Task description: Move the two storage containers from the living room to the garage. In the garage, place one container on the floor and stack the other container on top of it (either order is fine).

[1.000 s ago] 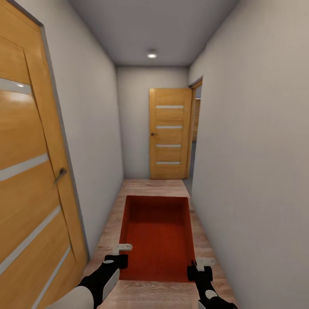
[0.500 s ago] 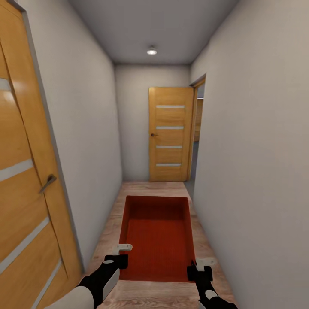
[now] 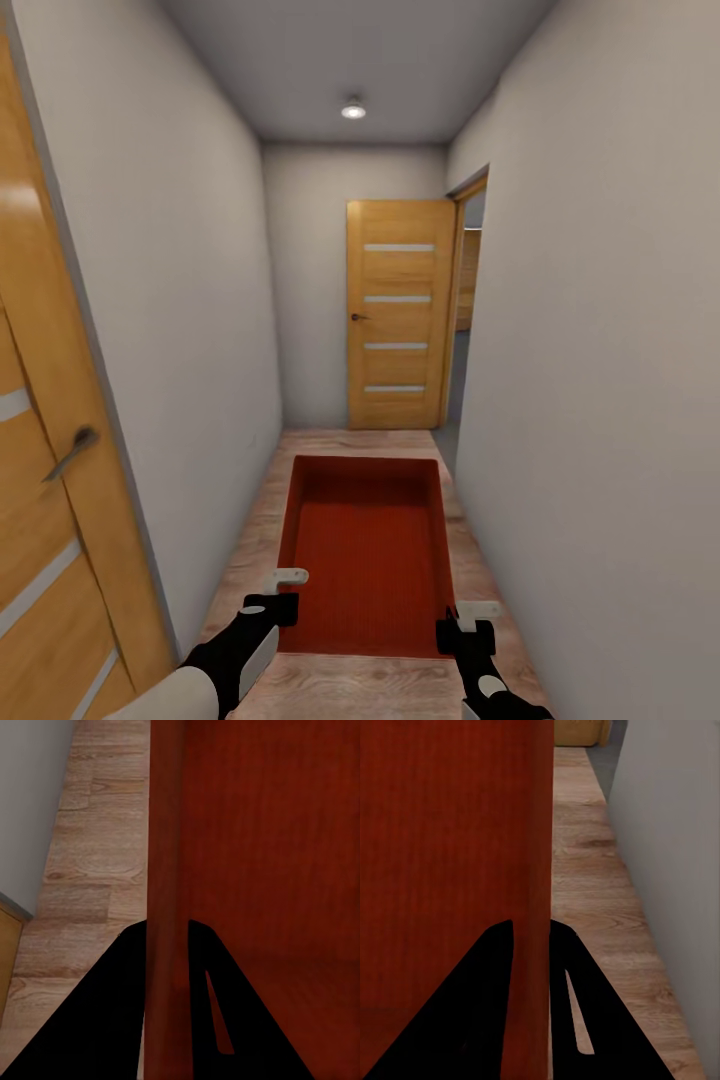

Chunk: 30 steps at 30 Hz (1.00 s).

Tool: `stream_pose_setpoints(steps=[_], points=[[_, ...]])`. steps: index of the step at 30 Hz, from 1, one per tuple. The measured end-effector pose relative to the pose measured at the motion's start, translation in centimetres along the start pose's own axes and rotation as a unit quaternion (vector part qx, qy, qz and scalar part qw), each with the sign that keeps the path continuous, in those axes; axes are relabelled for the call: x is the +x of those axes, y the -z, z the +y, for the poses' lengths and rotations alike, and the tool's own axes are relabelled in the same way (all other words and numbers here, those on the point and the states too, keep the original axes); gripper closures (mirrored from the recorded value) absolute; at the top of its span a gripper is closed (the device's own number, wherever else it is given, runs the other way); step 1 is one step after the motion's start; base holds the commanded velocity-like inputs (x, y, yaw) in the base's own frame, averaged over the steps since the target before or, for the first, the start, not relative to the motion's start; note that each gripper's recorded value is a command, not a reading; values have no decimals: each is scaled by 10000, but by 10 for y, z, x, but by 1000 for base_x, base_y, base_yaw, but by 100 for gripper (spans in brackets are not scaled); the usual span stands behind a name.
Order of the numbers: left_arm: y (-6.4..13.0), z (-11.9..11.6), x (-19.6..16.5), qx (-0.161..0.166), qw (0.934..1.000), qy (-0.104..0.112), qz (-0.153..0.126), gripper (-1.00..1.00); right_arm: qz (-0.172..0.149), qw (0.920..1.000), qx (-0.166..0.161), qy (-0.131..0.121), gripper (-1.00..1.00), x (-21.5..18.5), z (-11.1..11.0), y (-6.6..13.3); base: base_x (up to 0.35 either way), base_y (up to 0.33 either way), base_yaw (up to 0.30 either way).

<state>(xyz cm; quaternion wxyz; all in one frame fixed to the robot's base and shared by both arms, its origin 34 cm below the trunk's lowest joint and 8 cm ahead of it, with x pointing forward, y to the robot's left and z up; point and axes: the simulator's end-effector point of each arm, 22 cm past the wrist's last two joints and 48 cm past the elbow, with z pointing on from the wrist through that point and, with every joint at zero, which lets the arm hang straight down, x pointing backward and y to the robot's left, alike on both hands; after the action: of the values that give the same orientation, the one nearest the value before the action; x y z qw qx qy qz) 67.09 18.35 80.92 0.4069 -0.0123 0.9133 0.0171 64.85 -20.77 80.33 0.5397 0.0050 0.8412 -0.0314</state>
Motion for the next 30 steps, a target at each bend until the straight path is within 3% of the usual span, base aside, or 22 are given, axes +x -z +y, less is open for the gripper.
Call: stream_pose_setpoints(steps=[30], points=[[0, 0, 0, 0, 10000, -1, 0, 100, 0, 10000, 0, 0, 100, 0, 0, 0, 322, 0, 0]])
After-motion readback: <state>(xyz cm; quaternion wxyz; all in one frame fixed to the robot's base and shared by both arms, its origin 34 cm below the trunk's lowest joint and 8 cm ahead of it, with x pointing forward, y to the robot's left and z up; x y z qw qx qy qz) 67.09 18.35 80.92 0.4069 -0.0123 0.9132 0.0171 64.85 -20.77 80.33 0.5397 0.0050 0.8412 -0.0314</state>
